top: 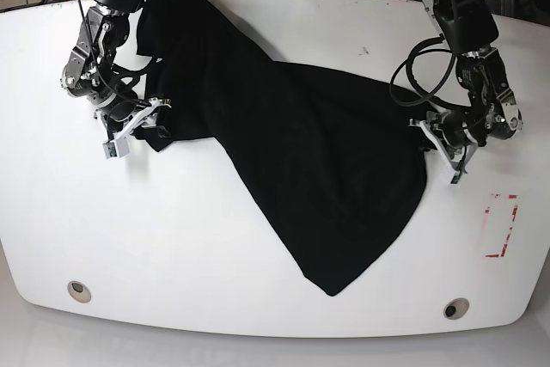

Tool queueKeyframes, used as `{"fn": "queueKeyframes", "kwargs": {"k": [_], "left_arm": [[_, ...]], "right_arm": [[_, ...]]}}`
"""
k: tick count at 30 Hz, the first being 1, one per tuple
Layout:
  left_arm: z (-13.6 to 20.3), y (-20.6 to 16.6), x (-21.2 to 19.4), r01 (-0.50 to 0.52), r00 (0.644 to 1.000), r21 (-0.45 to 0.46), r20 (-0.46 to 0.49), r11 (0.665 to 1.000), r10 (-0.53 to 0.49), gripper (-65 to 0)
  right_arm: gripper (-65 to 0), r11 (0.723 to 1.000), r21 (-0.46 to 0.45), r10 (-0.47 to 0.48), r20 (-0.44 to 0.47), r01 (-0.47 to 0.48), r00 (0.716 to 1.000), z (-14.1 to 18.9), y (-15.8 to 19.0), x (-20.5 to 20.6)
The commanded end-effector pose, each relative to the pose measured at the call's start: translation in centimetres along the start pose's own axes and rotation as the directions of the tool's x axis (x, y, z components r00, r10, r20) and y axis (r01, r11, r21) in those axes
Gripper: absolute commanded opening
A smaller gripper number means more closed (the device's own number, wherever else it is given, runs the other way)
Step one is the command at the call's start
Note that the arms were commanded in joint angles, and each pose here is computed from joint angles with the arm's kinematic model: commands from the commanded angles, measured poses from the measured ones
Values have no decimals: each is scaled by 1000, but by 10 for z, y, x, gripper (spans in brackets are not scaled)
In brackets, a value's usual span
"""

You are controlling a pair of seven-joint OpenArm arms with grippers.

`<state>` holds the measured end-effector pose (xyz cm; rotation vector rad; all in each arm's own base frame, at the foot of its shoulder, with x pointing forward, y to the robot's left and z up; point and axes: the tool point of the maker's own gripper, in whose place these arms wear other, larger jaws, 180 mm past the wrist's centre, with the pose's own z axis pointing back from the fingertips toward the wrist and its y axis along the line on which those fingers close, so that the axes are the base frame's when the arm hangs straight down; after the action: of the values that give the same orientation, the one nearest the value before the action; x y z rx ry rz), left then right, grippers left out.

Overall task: Layout the t-shirt on the table in an organized manner, then fold the t-shirt properly
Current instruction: 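Drag the t-shirt with both grippers, pulling its ends apart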

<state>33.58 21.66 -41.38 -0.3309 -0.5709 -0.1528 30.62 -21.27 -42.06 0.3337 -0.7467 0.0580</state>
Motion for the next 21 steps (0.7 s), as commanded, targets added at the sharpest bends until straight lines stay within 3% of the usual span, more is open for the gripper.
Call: {"fn": "queueKeyframes", "kwargs": {"k": [1, 3, 12, 21], "left_arm": [[13, 17, 10, 14, 1000, 50, 12, 999, -14, -587], [15, 21, 9, 13, 1000, 58, 11, 998, -14, -587], [41, 45, 24, -23, 997, 124, 80, 992, 13, -589], [86, 47, 70, 53, 988, 230, 132, 972, -85, -587]], "right_arm": [[-550, 999, -21, 27, -6, -27, 1000, 2, -5, 7], [-647, 999, -27, 35, -10, -35, 999, 1, -6, 9], [-629, 988, -85, 133, 25, -131, 991, 20, -18, 45], [-629, 957, -166, 251, 51, -239, 967, 45, -28, 112]]}}
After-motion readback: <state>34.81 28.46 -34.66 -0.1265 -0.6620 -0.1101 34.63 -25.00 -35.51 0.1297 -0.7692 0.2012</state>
